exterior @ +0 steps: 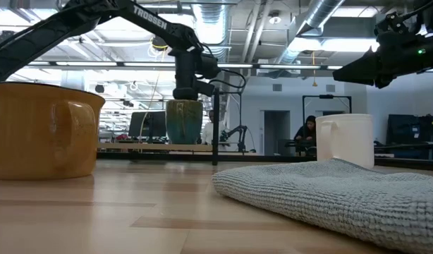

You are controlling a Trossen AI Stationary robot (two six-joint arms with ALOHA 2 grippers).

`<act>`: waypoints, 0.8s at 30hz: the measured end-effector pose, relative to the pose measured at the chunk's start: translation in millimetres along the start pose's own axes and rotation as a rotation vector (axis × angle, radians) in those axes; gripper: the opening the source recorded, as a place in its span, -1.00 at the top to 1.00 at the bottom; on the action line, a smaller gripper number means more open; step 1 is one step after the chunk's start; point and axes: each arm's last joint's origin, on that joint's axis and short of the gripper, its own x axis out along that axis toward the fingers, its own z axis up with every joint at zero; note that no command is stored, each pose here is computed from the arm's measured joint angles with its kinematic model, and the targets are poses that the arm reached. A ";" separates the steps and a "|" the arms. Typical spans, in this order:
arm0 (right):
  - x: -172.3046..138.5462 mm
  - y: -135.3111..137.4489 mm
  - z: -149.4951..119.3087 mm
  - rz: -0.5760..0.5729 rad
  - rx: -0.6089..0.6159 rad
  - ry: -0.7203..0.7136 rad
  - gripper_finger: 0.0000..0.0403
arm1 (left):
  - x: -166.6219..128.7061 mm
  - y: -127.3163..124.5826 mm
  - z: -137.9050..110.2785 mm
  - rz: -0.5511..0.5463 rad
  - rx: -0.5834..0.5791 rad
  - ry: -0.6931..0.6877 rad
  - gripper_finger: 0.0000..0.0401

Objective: Stack small to large cups/mugs on shelf
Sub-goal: Put the green mug on the shelf

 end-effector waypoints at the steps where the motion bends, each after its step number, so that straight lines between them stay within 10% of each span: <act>1: 0.0 0.0 0.0 0.000 0.000 0.000 0.16 | 0.3 0.0 0.0 0.001 -0.002 0.001 0.63; 24: 0.0 0.0 0.0 0.000 0.000 0.000 0.16 | -6.2 0.2 -0.8 0.000 -0.070 0.008 0.49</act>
